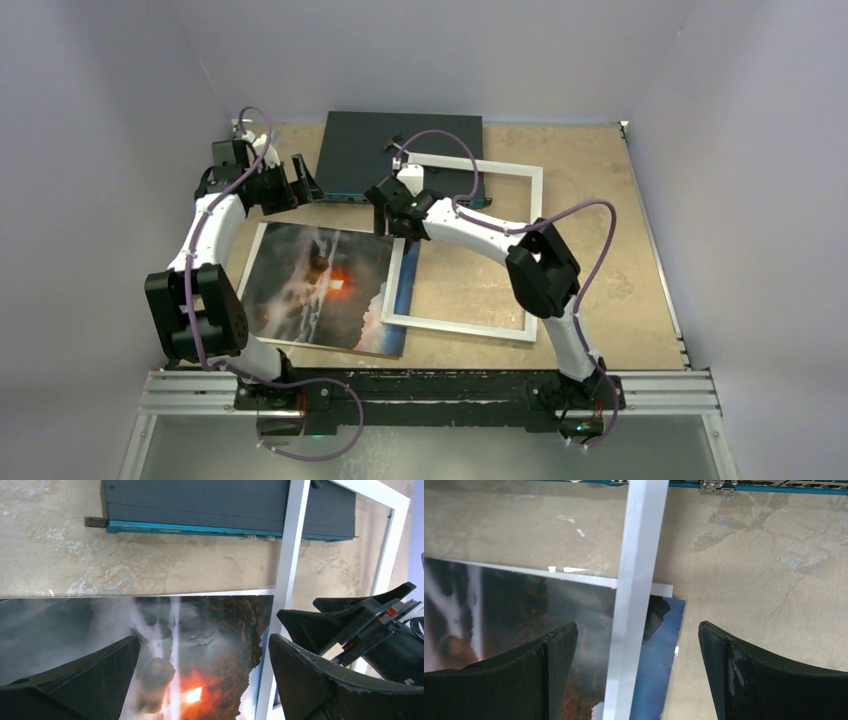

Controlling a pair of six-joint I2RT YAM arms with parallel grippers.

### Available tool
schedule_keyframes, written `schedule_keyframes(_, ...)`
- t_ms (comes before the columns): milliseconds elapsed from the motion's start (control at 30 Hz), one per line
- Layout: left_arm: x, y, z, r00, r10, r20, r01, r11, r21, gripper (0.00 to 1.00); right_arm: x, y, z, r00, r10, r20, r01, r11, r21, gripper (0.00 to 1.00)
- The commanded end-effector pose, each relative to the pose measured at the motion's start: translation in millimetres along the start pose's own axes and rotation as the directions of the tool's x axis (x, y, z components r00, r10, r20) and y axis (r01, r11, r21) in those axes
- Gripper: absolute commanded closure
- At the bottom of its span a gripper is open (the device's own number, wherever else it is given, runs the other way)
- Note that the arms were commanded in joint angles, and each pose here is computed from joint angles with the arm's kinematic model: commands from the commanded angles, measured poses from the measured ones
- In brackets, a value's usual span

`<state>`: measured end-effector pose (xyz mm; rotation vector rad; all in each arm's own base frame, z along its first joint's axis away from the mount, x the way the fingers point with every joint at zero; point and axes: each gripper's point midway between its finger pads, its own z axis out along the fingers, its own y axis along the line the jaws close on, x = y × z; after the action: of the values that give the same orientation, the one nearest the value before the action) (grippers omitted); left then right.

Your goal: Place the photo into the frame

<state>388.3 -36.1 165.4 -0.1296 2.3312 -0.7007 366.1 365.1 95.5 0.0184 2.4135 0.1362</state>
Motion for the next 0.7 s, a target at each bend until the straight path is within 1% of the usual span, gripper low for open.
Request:
schedule_keyframes(0, -13, 3, -16, 0.998, 0.042, 0.046, -0.039, 0.997, -0.061, 0.01, -21, -2, 1, 0.996, 0.052, 0.068, -0.054, 0.998, 0.031, 0.09)
schedule_keyframes(133, -9, 4, -15, 0.999, 0.026, 0.028, -0.025, 0.998, -0.059, 0.01, -8, -4, 16, 0.997, 0.056, 0.045, -0.059, 0.996, 0.060, 0.13)
schedule_keyframes(333, 0, 4, -13, 1.000, 0.019, 0.012, -0.018, 0.999, -0.048, 0.01, 1, 1, 32, 0.996, 0.072, 0.061, -0.075, 0.996, 0.056, 0.20)
schedule_keyframes(500, 13, 5, -9, 0.999, 0.012, -0.035, -0.013, 1.000, -0.027, 0.00, 0, 10, 44, 0.992, 0.090, 0.087, -0.093, 0.995, 0.035, 0.32)
schedule_keyframes(667, 20, 4, -10, 0.998, 0.018, -0.059, -0.019, 1.000, -0.019, 0.00, 6, 11, 60, 0.993, 0.085, 0.083, -0.090, 0.994, 0.059, 0.33)
